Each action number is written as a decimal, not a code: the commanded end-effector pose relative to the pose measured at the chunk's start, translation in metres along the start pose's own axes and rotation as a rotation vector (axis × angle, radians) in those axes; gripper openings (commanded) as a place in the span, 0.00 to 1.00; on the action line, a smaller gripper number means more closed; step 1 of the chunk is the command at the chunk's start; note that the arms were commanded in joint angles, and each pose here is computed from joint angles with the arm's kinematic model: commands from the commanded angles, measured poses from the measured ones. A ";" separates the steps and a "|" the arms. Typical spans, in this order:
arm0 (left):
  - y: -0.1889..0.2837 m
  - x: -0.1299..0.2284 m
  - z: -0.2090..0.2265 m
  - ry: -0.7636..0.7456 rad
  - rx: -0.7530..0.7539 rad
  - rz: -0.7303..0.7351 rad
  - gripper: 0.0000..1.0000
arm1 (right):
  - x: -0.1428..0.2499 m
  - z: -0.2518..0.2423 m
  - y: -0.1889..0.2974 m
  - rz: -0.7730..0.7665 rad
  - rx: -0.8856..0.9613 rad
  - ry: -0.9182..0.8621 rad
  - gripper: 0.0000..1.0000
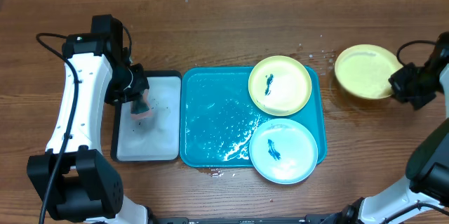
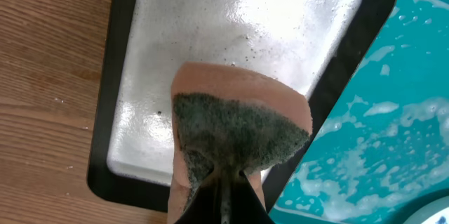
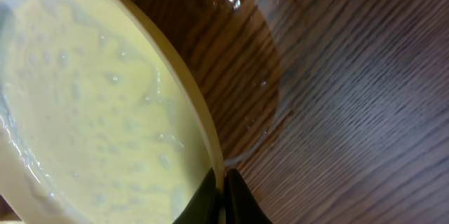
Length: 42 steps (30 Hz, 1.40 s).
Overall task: Clean dirty plates on tray and stack at the side
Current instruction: 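Grasp the rim of the other yellow plate with the right gripper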
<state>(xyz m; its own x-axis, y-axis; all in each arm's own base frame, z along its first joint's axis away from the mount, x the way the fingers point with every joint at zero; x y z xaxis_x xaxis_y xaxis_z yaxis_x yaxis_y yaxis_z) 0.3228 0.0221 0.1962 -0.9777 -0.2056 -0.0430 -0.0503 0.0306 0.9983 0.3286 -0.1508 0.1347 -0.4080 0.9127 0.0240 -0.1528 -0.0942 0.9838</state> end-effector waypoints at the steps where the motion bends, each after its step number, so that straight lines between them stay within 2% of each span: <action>1: 0.000 0.000 -0.002 -0.025 0.011 -0.001 0.04 | 0.008 -0.003 -0.014 0.027 -0.010 0.015 0.04; 5: 0.000 0.000 -0.002 -0.025 0.012 0.000 0.04 | 0.013 -0.009 -0.024 0.042 0.002 0.009 0.04; 7: 0.000 0.000 -0.002 -0.025 0.012 0.000 0.04 | 0.014 -0.010 -0.024 0.050 0.008 0.008 0.26; 8: 0.000 0.000 -0.002 -0.025 0.012 0.000 0.04 | 0.015 -0.011 -0.023 0.053 0.011 0.009 0.30; 15: 0.000 0.000 -0.003 -0.025 0.018 0.000 0.04 | 0.019 -0.002 -0.012 0.075 -0.035 0.104 0.31; 16: 0.000 0.000 -0.003 -0.025 0.019 0.000 0.04 | 0.020 0.004 -0.005 0.072 -0.059 0.137 0.31; 20: 0.000 -0.001 -0.003 -0.025 0.019 -0.003 0.04 | 0.048 0.052 0.045 0.070 -0.287 0.499 0.37; 23: 0.000 -0.001 -0.003 -0.029 0.019 -0.005 0.04 | 0.077 0.071 0.064 0.057 -0.334 0.676 0.55; 25: 0.000 -0.001 -0.003 -0.029 0.020 -0.006 0.04 | 0.091 0.080 0.061 0.061 -0.314 0.726 0.56; 29: 0.000 -0.001 -0.003 -0.029 0.019 -0.004 0.04 | 0.125 0.097 0.027 0.140 -0.280 0.826 0.49; 32: 0.000 -0.001 -0.003 -0.030 0.019 -0.002 0.04 | 0.138 0.105 0.003 0.186 -0.258 0.863 0.48; 42: 0.000 0.001 -0.003 -0.040 0.018 0.005 0.04 | 0.151 0.112 -0.052 0.265 -0.206 0.880 0.48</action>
<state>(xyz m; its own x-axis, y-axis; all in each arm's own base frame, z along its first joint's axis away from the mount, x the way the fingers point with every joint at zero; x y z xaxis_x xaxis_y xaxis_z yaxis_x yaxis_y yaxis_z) 0.3228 0.0213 0.1962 -0.9793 -0.1977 -0.0425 -0.0509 0.0378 0.9980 0.3743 0.0349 0.1179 -0.9721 0.2346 -0.0021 -0.0972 -0.3946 0.9137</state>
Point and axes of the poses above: each gripper's point midway between its finger pads, its own y axis back along the fingers, its own z axis along the line the jaws close on, x = y × z, the point moved 6 cm from there along y, back along the fingers, and after that the axes turned 9 degrees about -y, right-handed, at the moved point
